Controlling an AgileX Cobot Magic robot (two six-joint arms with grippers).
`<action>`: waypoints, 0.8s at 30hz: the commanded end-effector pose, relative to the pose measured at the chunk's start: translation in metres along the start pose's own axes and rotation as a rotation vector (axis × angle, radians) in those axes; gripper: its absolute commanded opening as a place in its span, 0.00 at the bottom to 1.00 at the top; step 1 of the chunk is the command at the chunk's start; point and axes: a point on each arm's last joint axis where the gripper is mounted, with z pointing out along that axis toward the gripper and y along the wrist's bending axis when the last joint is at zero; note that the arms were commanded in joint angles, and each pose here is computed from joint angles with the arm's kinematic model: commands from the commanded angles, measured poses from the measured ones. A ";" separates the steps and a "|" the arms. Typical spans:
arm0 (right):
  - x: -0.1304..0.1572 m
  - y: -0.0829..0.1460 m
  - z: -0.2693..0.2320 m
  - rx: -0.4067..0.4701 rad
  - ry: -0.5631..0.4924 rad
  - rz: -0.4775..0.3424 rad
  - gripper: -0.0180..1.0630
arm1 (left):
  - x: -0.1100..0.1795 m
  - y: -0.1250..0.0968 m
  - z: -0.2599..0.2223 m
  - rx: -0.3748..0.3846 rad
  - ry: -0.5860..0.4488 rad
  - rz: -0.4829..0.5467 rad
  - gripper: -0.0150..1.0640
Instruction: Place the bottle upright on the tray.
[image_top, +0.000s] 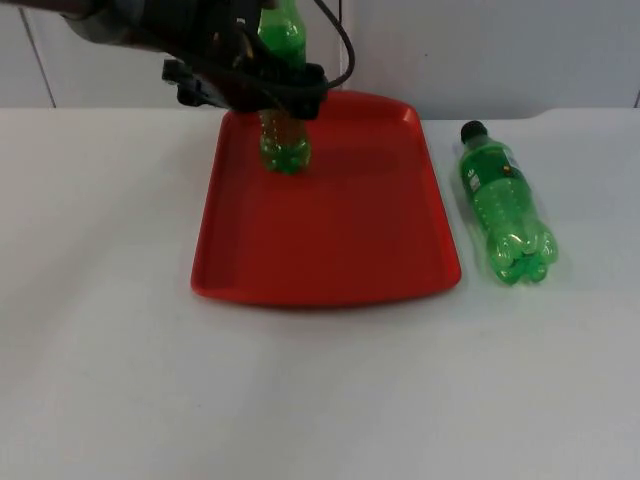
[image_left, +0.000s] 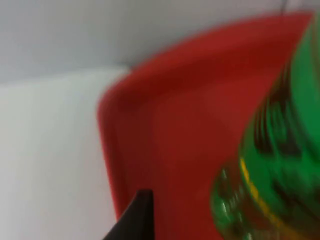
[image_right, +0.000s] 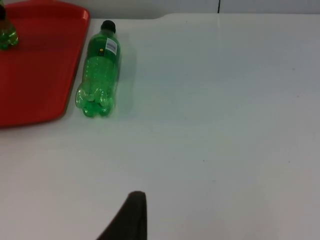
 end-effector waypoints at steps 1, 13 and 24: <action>0.000 0.000 -0.001 0.003 -0.012 -0.003 0.98 | -0.003 -0.008 -0.005 0.041 0.018 0.012 0.99; 0.000 0.000 -0.001 0.003 -0.012 -0.003 0.98 | 0.004 -0.012 -0.020 0.097 0.193 0.028 0.99; 0.000 0.000 -0.001 0.003 -0.012 -0.003 0.98 | -0.004 -0.011 -0.059 0.102 0.189 0.025 0.99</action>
